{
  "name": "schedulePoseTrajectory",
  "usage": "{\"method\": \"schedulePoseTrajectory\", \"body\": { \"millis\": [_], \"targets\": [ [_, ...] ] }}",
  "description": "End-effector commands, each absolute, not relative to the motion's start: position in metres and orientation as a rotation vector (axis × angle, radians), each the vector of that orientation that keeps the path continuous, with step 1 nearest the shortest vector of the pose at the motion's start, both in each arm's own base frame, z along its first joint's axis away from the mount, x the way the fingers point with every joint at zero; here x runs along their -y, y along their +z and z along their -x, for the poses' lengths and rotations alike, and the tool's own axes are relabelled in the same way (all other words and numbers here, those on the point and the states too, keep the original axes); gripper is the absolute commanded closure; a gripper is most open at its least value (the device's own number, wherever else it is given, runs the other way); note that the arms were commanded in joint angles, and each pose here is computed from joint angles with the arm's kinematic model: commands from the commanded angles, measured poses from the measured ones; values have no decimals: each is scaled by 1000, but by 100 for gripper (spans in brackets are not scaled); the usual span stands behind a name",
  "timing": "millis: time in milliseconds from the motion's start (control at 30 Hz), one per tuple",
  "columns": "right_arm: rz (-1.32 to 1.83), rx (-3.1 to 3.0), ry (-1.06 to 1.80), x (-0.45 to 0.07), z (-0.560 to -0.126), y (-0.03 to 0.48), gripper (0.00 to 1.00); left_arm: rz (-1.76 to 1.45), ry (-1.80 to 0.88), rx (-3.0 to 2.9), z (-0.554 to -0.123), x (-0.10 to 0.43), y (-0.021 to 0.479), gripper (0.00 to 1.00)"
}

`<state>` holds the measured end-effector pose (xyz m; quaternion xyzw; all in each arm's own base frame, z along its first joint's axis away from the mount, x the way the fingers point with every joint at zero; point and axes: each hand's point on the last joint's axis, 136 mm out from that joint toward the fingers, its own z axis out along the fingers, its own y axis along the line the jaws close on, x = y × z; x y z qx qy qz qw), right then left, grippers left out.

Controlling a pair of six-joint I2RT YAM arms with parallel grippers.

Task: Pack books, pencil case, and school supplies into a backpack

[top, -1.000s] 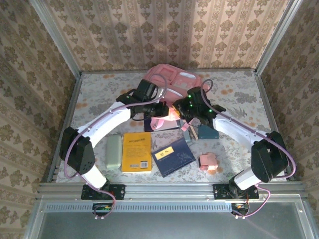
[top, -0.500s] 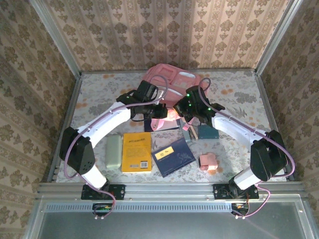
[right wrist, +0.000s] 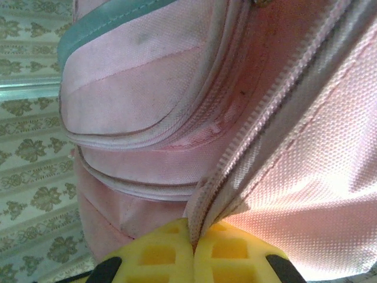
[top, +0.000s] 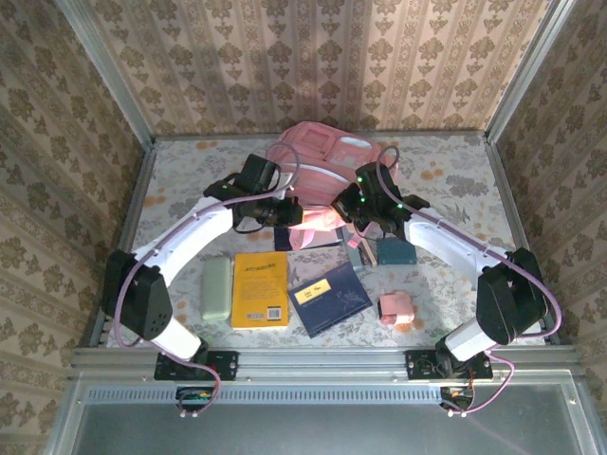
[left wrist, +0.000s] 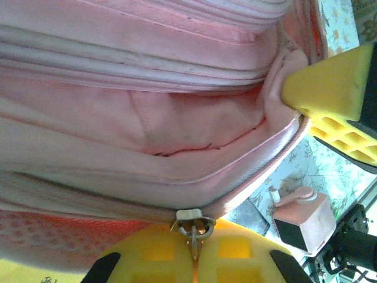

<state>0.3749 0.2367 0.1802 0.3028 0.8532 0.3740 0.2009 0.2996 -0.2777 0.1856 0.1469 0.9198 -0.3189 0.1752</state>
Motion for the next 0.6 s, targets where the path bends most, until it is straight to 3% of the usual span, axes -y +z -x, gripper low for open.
{"method": "schedulePoseTrajectory", "body": {
  "millis": [0, 300, 367, 567],
  "targets": [
    [-826, -2373, 920, -210, -392, 174, 100, -381, -871, -2567, -302, 253, 202, 100],
    [-621, -2405, 1029, -236, -409, 175, 100, -371, -886, -2527, -297, 247, 208, 100],
    [-567, -2413, 1031, -243, -413, 179, 85, -389, -883, -2506, -291, 251, 215, 100],
    [-510, -2415, 1000, -250, -425, 186, 63, -405, -949, -2444, -276, 267, 228, 100]
  ]
}}
